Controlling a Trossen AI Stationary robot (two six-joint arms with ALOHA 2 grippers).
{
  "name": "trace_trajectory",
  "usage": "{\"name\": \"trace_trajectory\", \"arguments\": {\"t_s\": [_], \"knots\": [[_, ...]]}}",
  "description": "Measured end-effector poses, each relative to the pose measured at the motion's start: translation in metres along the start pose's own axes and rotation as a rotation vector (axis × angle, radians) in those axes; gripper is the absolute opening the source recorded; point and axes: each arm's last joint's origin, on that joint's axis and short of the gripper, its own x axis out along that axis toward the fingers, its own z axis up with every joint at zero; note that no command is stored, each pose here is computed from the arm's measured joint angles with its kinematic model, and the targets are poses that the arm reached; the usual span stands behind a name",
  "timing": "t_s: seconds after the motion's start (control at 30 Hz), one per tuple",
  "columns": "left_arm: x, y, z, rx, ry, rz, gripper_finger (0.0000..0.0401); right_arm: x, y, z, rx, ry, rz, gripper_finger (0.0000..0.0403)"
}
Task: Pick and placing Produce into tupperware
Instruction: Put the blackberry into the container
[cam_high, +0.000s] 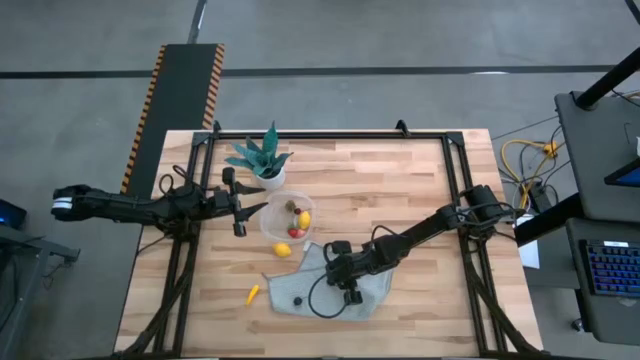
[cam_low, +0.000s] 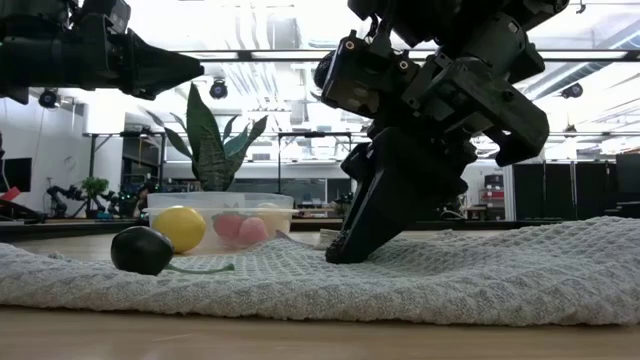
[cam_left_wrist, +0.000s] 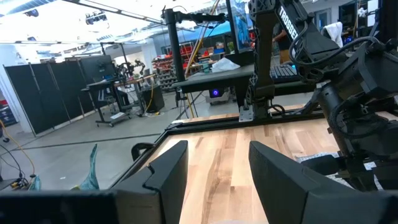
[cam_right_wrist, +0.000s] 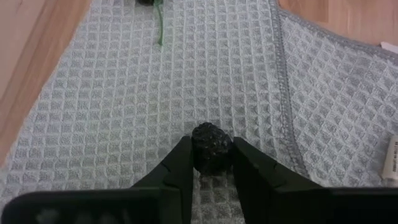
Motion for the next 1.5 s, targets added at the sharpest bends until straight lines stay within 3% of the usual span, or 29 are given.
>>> {"name": "trace_trajectory", "arguments": {"t_s": [0.53,0.83,1.23,1.5], "knots": [[0.000,0.000,0.000,0.000,0.002,0.000,0.0157,-0.005,0.002,0.015,0.007,-0.046,-0.009,0.0076],[0.000,0.000,0.000,0.000,0.000,0.000,0.0157,-0.011,-0.003,0.037,-0.072,-0.117,-0.078,0.0075],[0.000,0.000,0.000,0.000,0.000,0.000,0.0157,-0.025,-0.054,0.072,-0.145,-0.186,-0.189,0.0075],[0.000,0.000,0.000,0.000,0.000,0.000,0.0157,-0.036,-0.104,0.083,-0.176,-0.206,-0.267,0.0075]]}}
